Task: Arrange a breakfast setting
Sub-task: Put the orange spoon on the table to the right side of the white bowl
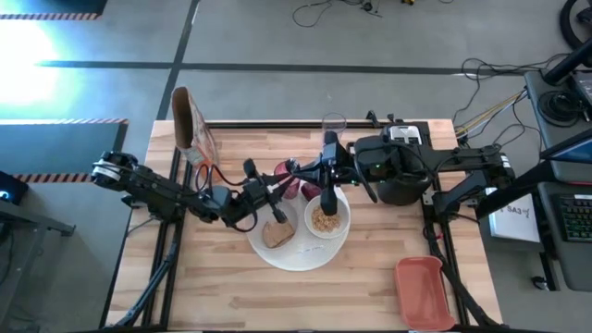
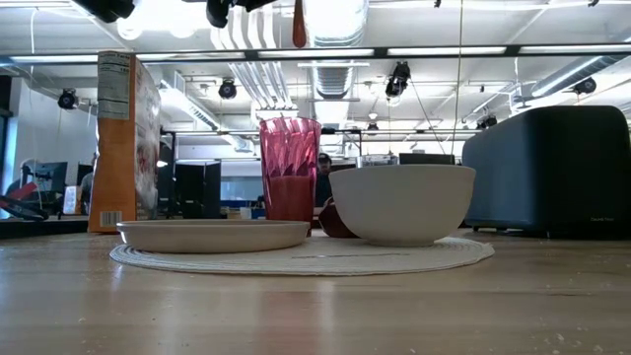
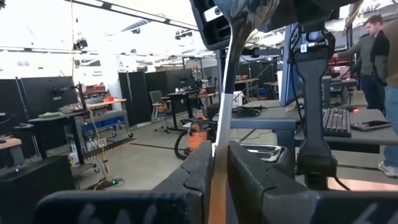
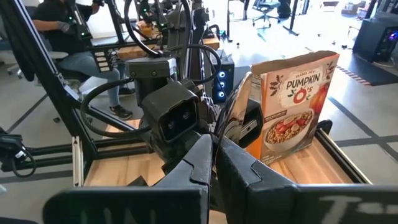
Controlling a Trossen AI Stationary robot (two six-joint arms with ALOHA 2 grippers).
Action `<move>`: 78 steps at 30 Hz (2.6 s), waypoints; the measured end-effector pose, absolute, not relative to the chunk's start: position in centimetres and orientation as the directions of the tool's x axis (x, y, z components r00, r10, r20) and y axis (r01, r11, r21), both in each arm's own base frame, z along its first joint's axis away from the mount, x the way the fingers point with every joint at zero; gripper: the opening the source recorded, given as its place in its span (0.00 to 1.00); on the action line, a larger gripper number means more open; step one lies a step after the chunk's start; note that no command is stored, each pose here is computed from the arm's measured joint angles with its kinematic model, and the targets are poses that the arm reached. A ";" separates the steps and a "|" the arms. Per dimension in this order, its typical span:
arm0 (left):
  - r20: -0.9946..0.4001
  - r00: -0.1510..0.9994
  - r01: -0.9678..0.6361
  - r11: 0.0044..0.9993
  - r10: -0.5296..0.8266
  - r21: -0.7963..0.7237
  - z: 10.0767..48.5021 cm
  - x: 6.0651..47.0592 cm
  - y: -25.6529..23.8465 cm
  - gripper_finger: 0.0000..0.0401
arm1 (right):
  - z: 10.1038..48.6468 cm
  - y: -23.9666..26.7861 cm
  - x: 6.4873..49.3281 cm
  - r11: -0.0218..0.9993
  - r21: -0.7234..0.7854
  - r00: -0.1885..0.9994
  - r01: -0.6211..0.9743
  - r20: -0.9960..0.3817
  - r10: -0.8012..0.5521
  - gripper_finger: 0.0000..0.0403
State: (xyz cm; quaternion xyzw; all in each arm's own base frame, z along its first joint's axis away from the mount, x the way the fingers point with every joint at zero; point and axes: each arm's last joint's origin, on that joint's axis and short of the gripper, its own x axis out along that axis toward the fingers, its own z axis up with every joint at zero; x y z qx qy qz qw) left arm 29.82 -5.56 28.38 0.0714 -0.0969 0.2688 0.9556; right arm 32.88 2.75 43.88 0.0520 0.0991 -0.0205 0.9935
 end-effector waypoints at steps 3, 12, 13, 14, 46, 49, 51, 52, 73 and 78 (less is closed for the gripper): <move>0.225 0.840 -0.523 0.848 0.494 0.088 28.4 29.8 -5.6 0.03 | 43.9 2.7 32.9 0.994 0.099 0.979 0.051 -0.199 -0.031 0.02; 0.233 0.845 -0.510 0.856 0.481 0.086 28.7 30.0 -5.7 0.01 | 43.8 2.8 32.9 0.993 0.102 0.979 0.051 -0.202 -0.030 0.02; 0.234 0.845 -0.510 0.856 0.480 0.085 28.8 30.0 -5.7 0.01 | 43.8 2.8 32.9 0.993 0.107 0.979 0.052 -0.203 -0.029 0.02; 0.233 0.846 -0.509 0.856 0.480 0.086 28.8 30.0 -5.7 0.01 | 43.8 2.8 32.9 0.993 0.109 0.979 0.053 -0.204 -0.029 0.02; 0.243 0.945 0.200 0.974 -0.220 0.106 31.0 28.0 -7.7 0.00 | 42.3 2.9 30.4 0.993 -0.012 0.871 -0.117 -0.482 0.097 0.37; 0.239 0.844 0.451 0.877 -0.480 0.166 31.4 27.3 -8.1 0.00 | 42.4 3.2 30.2 0.969 -0.008 0.851 -0.248 -0.480 0.214 0.35; 0.229 0.755 0.579 0.789 -0.614 0.204 31.5 27.1 -8.3 0.00 | 42.6 3.5 30.3 0.943 -0.007 0.842 -0.333 -0.453 0.293 0.34; 0.225 0.722 0.618 0.756 -0.654 0.215 31.5 27.0 -8.4 0.00 | 42.7 3.6 30.6 0.929 -0.005 0.841 -0.369 -0.429 0.332 0.34; 0.198 0.718 0.645 0.745 -0.667 0.169 30.5 29.1 -6.0 0.00 | 39.6 5.1 37.6 0.782 0.053 0.754 -0.620 -0.236 0.614 0.35; 0.173 0.729 0.644 0.749 -0.663 0.156 29.7 30.2 -5.7 0.00 | 40.2 5.4 37.7 0.730 0.067 0.714 -0.681 -0.166 0.681 0.33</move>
